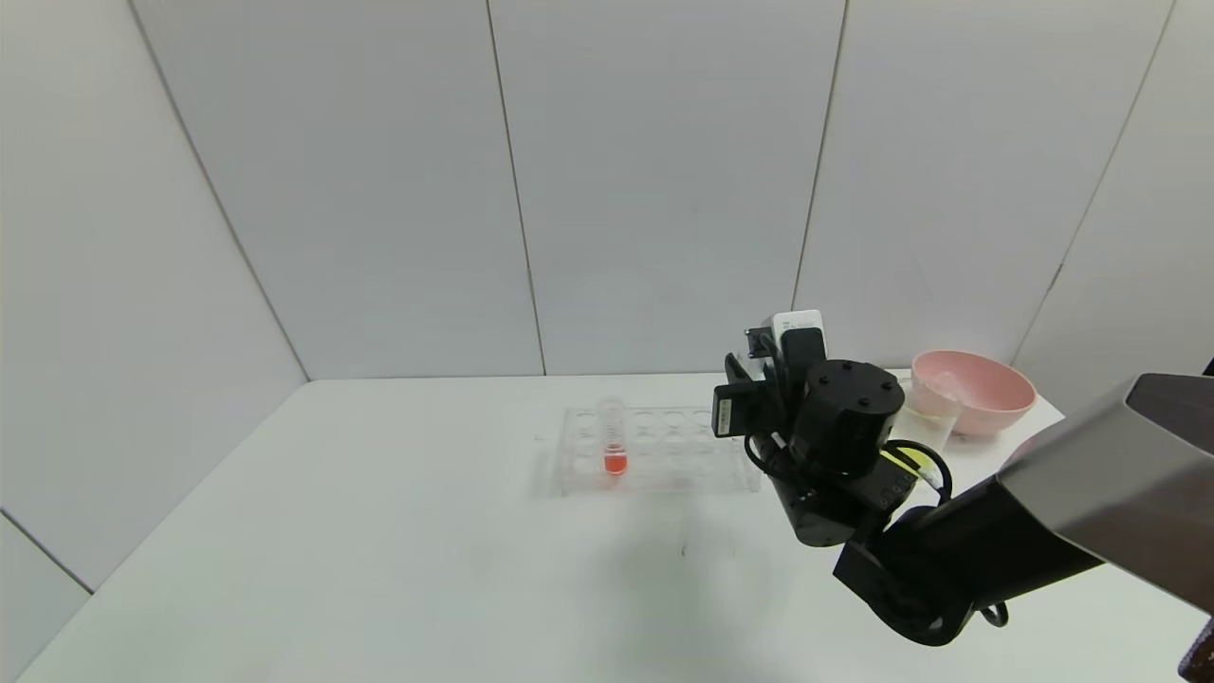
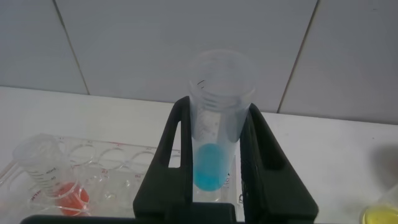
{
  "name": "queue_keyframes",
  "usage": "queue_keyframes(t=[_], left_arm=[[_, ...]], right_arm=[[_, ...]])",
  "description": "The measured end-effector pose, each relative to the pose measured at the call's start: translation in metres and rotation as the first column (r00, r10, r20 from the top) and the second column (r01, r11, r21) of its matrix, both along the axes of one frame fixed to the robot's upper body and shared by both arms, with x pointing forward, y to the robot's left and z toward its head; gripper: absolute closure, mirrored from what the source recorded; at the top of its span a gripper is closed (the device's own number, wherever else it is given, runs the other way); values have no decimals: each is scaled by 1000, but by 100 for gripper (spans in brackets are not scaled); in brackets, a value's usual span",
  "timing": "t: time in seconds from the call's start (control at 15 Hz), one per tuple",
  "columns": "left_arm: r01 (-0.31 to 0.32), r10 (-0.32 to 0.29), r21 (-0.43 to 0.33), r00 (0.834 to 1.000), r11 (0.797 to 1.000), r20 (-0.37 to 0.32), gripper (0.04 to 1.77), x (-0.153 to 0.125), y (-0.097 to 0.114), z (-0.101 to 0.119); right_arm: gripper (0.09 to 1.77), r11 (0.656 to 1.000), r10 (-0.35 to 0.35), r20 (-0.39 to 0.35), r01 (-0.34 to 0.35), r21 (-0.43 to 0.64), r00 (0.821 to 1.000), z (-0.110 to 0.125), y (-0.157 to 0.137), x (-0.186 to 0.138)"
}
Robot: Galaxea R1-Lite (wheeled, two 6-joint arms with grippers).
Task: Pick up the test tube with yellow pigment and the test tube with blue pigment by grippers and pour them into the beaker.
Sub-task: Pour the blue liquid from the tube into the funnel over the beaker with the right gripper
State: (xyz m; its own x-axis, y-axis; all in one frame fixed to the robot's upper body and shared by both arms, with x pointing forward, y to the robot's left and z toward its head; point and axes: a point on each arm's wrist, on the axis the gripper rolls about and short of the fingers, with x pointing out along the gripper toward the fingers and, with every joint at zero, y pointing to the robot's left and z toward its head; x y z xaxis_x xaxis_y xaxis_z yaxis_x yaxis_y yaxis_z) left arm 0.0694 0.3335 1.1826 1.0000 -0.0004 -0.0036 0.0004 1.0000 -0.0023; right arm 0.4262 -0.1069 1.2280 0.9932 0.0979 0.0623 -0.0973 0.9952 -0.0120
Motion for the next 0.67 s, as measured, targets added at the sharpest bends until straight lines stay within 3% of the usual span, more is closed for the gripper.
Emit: queue_keyframes(t=[0.4, 0.53, 0.67], left_arm=[[0, 0, 0, 1000, 1000, 0, 5, 0, 0, 0], [0, 0, 0, 1000, 1000, 0, 5, 0, 0, 0], [0, 0, 0, 1000, 1000, 0, 5, 0, 0, 0]], right_arm=[[136, 998, 64, -16, -64, -27, 998, 7, -4, -5], [136, 992, 119, -46, -121, -46, 992, 13, -13, -9], [136, 972, 222, -80, -226, -58, 972, 22, -30, -15]])
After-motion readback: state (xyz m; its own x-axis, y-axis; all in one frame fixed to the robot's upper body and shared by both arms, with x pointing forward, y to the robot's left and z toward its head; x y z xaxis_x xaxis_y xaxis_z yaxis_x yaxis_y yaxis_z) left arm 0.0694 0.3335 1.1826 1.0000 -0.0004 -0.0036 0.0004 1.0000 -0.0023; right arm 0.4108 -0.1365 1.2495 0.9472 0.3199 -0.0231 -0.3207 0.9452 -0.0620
